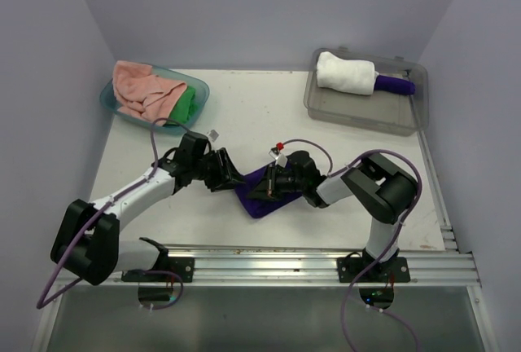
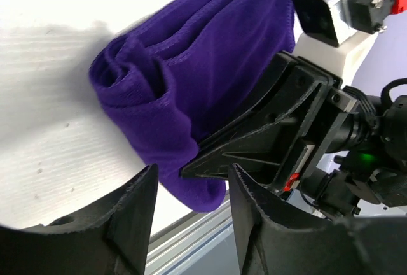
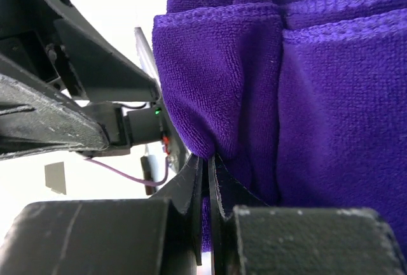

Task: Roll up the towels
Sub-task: Roll the towel

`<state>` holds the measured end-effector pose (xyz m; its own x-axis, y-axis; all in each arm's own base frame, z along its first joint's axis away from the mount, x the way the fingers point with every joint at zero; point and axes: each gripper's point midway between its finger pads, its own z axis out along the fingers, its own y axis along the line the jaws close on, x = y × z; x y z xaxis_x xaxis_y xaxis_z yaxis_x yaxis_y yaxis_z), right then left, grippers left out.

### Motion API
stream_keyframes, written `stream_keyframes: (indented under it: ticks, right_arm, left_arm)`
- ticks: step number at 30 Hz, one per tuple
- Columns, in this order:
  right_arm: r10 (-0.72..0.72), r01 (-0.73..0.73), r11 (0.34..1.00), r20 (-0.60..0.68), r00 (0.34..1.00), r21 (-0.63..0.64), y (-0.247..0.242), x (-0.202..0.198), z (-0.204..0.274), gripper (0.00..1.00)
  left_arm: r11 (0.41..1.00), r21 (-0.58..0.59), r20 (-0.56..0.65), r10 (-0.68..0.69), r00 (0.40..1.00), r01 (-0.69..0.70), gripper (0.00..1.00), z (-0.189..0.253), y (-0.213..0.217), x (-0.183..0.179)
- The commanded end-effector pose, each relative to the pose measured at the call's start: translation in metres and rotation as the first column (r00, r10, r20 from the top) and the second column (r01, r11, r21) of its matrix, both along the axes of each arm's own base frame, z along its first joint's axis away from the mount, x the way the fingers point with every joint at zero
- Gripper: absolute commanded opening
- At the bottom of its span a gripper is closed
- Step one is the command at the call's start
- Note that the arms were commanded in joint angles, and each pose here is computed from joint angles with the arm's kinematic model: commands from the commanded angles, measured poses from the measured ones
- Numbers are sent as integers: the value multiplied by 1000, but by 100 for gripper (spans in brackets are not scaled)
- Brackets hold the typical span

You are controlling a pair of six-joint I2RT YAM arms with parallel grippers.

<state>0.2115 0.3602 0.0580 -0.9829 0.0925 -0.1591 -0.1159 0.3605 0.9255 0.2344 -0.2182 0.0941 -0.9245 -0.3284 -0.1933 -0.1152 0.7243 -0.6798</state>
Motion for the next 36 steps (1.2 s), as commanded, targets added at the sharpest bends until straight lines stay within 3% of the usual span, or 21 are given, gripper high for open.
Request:
stream_keyframes:
  ticks: [1, 15, 21, 24, 25, 27, 28, 30, 31, 33, 34, 36]
  right_arm:
    - [14, -14, 997, -2, 1000, 70, 2, -2, 14, 0]
    - [-15, 15, 1000, -43, 999, 16, -9, -3, -8, 0]
    - [-41, 40, 998, -19, 999, -44, -16, 1, -11, 0]
    - [-67, 71, 989, 36, 997, -129, -26, 4, -10, 20]
    - [-56, 62, 977, 37, 998, -205, -36, -1, -20, 32]
    - [-69, 97, 963, 117, 991, -252, -44, 6, -2, 40]
    - [-96, 132, 923, 117, 988, -360, -60, 4, -13, 45]
    - [-59, 167, 894, 262, 963, -415, -65, 9, 12, 46]
    - [-58, 216, 836, 310, 949, -505, -81, 11, 6, 46]
    - [-33, 249, 827, 399, 916, -505, -78, 9, 31, 46]
    - [-16, 295, 779, 452, 892, -554, -88, 13, 32, 46]
    - [57, 304, 762, 526, 849, -572, -76, 6, 49, 46]
  left_arm:
    - [997, -56, 82, -52, 995, 57, 50, 18, -16, 13]
    - [994, -56, 89, -89, 992, 94, 47, 7, -37, 30]
    - [996, -15, 10, -92, 996, 92, 45, -34, -39, 32]
    - [996, -5, -11, -88, 996, 88, 44, -45, -39, 35]
    - [996, -1, -19, -90, 996, 90, 43, -48, -39, 35]
    - [996, 8, -25, -89, 996, 90, 43, -50, -39, 35]
    - [996, 13, -30, -90, 995, 91, 43, -53, -38, 35]
    - [995, 19, -42, -94, 995, 95, 43, -57, -38, 33]
    - [995, 24, -52, -97, 994, 98, 43, -60, -37, 32]
    - [994, 27, -66, -101, 993, 103, 43, -65, -38, 29]
    - [994, 29, -73, -102, 992, 104, 43, -67, -37, 27]
    - [994, 20, -73, -105, 992, 106, 43, -67, -39, 27]
